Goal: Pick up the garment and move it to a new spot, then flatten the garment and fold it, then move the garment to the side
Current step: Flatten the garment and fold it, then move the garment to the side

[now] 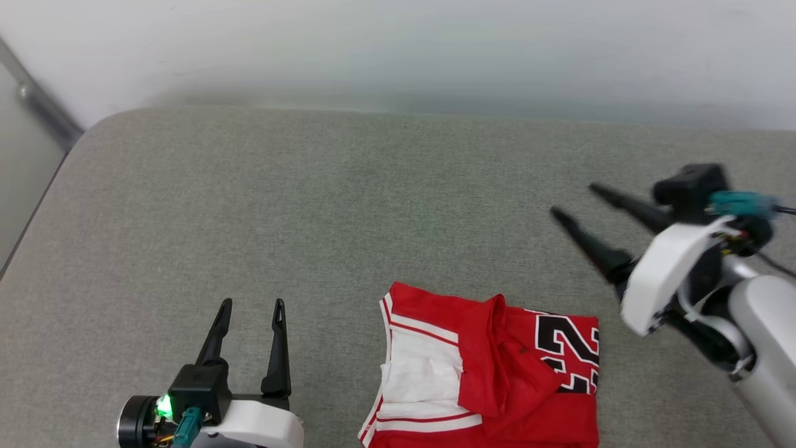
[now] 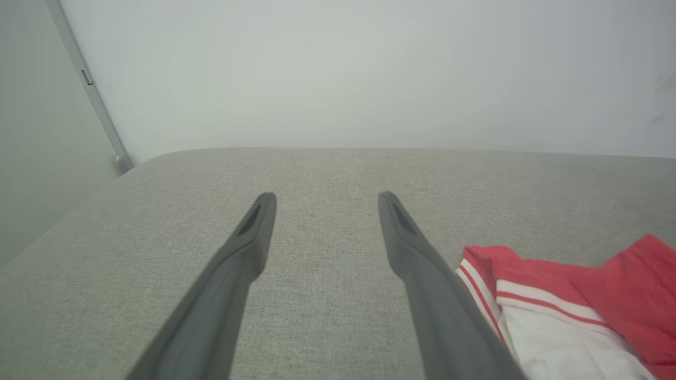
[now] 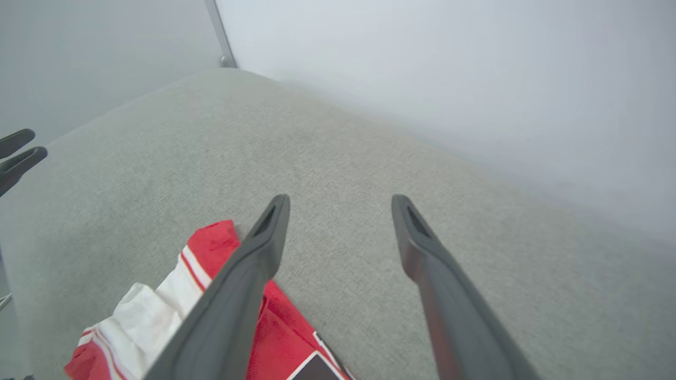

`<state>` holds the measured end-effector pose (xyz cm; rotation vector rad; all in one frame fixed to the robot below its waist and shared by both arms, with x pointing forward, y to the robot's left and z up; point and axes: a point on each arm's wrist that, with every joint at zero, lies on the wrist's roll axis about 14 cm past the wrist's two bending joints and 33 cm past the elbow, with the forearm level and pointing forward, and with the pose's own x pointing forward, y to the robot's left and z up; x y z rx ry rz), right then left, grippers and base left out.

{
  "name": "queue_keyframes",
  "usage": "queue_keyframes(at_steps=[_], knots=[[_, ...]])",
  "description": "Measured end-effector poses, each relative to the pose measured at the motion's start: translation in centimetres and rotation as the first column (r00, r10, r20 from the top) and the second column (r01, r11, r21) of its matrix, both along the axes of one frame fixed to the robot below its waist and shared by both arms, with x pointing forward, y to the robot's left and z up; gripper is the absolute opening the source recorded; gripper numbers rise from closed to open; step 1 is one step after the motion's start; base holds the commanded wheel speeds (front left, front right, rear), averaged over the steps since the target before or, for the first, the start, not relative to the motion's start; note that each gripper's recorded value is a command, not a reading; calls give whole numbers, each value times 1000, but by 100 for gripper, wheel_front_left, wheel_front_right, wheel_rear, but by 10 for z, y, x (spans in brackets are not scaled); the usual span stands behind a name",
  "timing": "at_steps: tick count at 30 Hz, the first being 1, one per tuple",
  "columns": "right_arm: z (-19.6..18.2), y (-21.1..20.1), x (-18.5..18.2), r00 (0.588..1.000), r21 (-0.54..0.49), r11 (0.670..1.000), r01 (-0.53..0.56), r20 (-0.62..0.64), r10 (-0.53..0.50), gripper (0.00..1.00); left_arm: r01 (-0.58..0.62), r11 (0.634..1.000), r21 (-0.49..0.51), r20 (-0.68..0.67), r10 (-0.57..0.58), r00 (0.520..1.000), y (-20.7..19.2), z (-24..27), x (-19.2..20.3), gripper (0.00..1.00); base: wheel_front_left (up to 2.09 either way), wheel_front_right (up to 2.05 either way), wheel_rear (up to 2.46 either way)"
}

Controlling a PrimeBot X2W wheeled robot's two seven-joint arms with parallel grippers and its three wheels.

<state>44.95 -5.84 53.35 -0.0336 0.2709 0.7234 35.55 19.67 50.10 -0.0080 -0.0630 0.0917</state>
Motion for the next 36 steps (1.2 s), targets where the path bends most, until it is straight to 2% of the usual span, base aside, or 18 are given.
queue_keyframes(at_steps=[2, 5, 8, 12, 19, 26, 30, 36], knots=[[24, -21, 12, 988, 52, 995, 79, 126, -85, 100, 11, 1000, 0, 6, -11, 1000, -3, 2, 1, 100, 0, 0, 0], [43, -49, 17, 947, 129, 975, 179, 248, -206, 100, 20, 1000, 0, 10, -20, 1000, -6, 3, 1, 100, 0, 0, 0], [55, -73, 14, 889, 195, 947, 254, 337, -308, 100, 22, 1000, 3, 11, -22, 1000, -6, 3, 0, 100, 0, 0, 0], [53, -93, -1, 829, 256, 912, 321, 389, -401, 100, 31, 1000, 4, 22, -31, 999, -8, 7, -1, 100, 0, 0, 0], [35, -110, -32, 774, 321, 849, 420, 361, -520, 100, 33, 999, 5, 29, -33, 999, -6, 9, -7, 100, 0, 0, 0], [8, -114, -61, 756, 348, 795, 498, 274, -594, 100, 35, 999, 7, 37, -35, 999, -6, 11, -12, 100, 0, 0, 0], [-5, -115, -77, 752, 339, 780, 526, 242, -613, 100, 29, 1000, 10, 38, -29, 999, -5, 11, -17, 100, 0, 0, 0], [-8, -112, -88, 751, 328, 779, 534, 240, -615, 100, 26, 1000, 11, 34, -26, 999, -4, 10, -21, 100, 0, 0, 0]])
